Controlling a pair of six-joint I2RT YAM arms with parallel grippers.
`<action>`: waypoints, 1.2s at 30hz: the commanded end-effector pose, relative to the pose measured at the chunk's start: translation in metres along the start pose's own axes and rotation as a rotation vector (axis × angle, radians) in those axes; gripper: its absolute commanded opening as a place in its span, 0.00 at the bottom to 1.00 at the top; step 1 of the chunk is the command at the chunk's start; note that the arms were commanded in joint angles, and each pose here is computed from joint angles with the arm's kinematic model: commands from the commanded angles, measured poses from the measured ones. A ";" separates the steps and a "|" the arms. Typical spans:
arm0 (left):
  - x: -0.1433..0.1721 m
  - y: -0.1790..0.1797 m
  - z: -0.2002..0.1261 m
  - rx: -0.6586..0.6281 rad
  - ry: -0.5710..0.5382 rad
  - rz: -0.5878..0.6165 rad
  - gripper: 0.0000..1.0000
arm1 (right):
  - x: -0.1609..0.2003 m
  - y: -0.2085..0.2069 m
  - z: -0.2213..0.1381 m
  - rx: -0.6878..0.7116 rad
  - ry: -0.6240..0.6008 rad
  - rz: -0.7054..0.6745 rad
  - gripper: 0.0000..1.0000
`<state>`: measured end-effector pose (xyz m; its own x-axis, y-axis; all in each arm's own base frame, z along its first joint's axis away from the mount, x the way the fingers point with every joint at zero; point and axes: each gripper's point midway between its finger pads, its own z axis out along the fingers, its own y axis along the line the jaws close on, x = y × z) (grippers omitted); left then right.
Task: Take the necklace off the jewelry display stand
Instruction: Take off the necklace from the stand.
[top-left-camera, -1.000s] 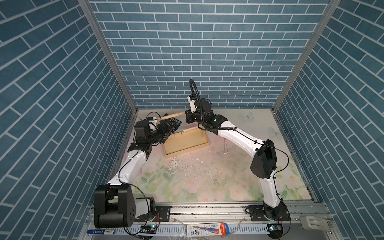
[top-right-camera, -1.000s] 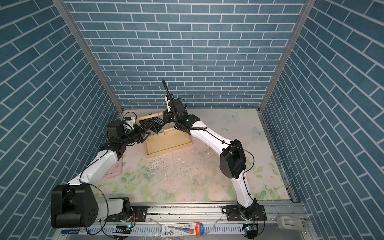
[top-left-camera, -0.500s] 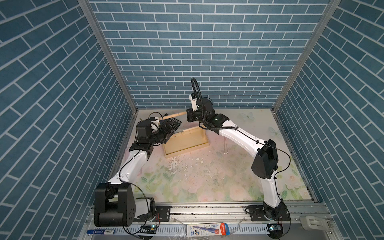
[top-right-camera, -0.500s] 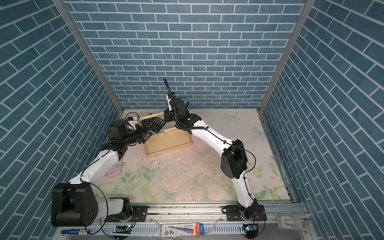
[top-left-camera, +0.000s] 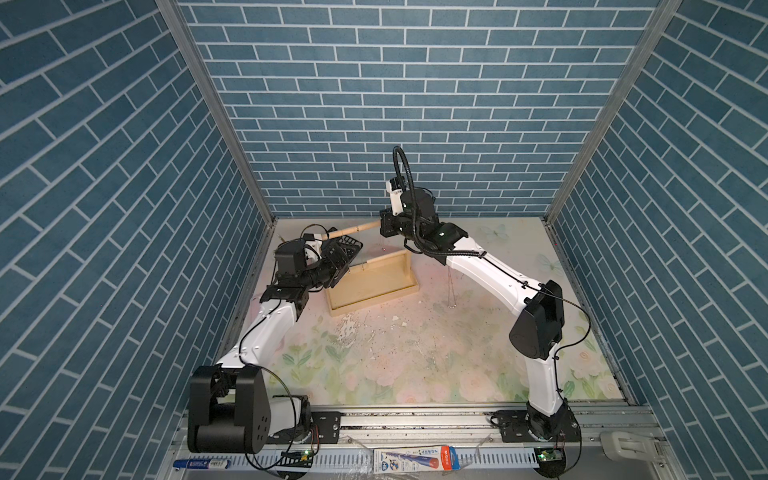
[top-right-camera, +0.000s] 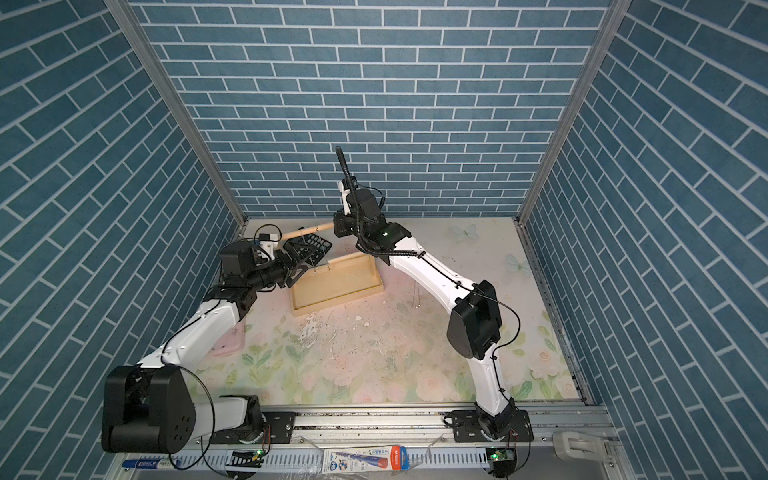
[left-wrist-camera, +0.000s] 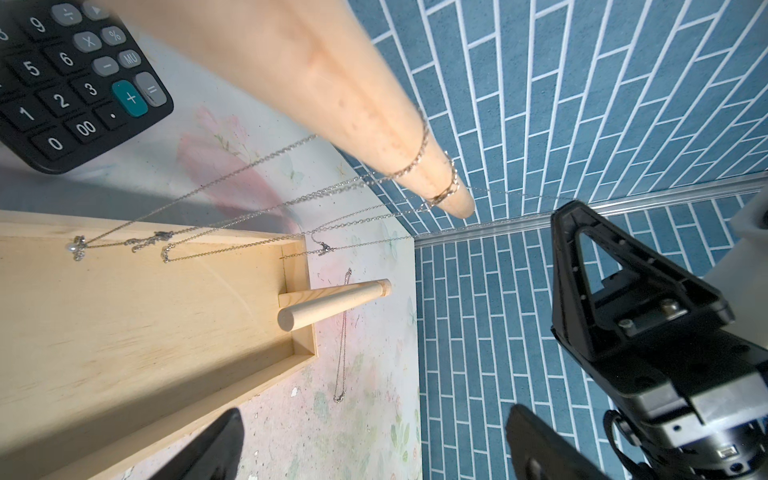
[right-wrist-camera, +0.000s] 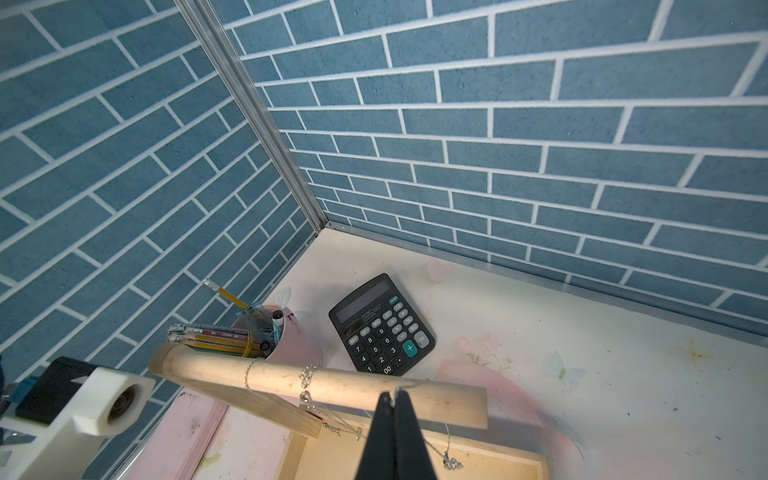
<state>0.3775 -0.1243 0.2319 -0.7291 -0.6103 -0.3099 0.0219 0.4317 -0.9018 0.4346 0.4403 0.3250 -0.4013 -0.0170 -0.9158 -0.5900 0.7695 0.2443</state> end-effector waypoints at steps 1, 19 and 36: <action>-0.001 -0.008 0.002 0.017 0.005 0.036 0.99 | -0.030 -0.003 -0.023 0.010 -0.070 -0.018 0.00; 0.015 -0.019 0.010 0.031 0.055 0.090 0.99 | -0.046 -0.039 -0.042 0.069 -0.107 -0.002 0.00; 0.048 -0.043 0.026 0.032 0.132 0.217 0.99 | -0.062 -0.068 -0.078 0.123 -0.148 -0.012 0.00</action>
<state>0.3592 -0.1803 0.2432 -0.7932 -0.4463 -0.4142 0.1692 0.4920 -0.8540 0.4489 0.3518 0.3660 -0.3451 0.0485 -0.9373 -0.4984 0.8368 0.2267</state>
